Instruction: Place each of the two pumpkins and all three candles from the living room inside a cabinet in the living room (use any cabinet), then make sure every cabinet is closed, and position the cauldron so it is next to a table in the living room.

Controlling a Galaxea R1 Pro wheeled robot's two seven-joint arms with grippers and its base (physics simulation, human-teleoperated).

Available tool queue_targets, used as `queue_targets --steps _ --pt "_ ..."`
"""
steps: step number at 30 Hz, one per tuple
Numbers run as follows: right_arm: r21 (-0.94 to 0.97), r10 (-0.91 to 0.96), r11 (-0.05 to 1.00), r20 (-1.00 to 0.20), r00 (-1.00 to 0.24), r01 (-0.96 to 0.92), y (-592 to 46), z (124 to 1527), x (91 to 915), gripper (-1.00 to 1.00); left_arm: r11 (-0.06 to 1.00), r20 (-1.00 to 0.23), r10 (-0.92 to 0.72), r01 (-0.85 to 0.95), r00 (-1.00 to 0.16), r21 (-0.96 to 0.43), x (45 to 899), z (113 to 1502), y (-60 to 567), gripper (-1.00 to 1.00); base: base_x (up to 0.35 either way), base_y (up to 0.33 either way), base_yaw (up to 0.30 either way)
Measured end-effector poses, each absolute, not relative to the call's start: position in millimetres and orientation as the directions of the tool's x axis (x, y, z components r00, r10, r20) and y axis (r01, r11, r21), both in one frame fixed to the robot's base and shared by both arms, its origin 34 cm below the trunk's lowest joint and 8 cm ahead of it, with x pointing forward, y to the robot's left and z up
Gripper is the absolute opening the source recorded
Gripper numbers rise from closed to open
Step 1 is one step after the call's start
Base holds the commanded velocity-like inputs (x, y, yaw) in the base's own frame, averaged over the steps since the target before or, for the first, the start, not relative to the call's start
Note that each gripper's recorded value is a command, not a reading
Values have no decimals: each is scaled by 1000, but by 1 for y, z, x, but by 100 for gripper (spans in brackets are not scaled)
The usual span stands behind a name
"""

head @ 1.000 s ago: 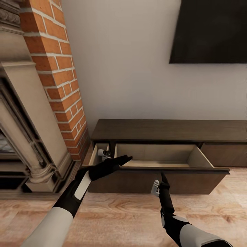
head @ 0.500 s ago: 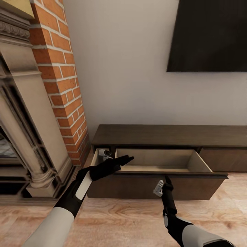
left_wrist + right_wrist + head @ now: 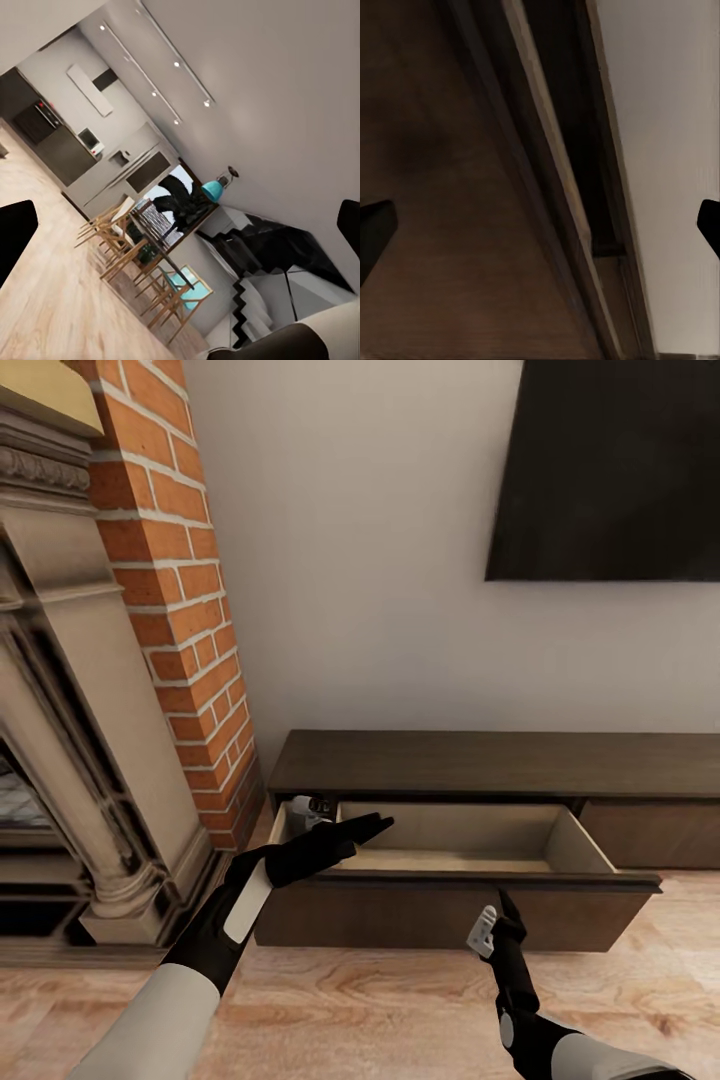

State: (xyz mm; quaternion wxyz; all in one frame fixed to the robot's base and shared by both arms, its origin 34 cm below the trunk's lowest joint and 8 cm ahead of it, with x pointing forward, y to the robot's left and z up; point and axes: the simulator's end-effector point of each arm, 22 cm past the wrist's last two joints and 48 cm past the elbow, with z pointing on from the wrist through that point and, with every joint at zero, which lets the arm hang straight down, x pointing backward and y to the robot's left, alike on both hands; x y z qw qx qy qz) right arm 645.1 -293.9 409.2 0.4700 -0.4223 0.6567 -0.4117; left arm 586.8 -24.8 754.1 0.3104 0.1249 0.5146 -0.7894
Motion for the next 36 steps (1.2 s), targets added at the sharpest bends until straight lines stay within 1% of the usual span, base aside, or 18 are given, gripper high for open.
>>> queue_targets --steps 9,11,17,21,23,26,28,30,31,33,36 --pt "-934 -941 307 -270 -203 -183 -291 424 645 100 -277 -517 -361 618 -776 -736 592 773 -25 100 0 0 0" --pt "-934 -942 306 -269 -203 -184 -292 428 646 100 -241 -517 -361 613 -776 -752 598 772 -29 100 0 0 0" --pt "-934 -940 308 -270 -206 -180 -293 442 650 100 -209 -519 -342 602 -784 -771 602 777 -41 100 0 0 0" --pt "-934 -938 310 -271 -216 -178 -299 451 652 100 -136 -522 -330 587 -787 -798 611 771 -48 100 0 0 0" --pt "-930 -937 310 -264 -230 -196 -308 451 652 100 -98 -522 -330 578 -787 -810 618 767 -48 100 0 0 0" --pt "-919 -932 315 -251 -263 -239 -330 447 649 100 -74 -521 -329 571 -788 -817 622 769 -50 100 0 0 0" --pt "-904 -918 338 -255 -303 -263 -350 444 646 100 -58 -521 -329 567 -788 -821 625 771 -50 100 0 0 0" --pt "-862 -875 422 -307 -374 -280 -369 437 640 100 -32 -521 -330 561 -787 -827 630 770 -50 100 0 0 0" --pt "-849 -862 448 -325 -390 -281 -373 437 639 100 -26 -521 -330 559 -787 -829 631 771 -49 100 0 0 0" --pt "-797 -807 538 -391 -443 -275 -384 433 635 100 -8 -520 -328 552 -789 -834 634 771 -50 100 0 0 0" --pt "-744 -752 610 -435 -495 -272 -404 433 631 100 12 -492 -322 516 -809 -856 636 759 -48 100 0 0 0"
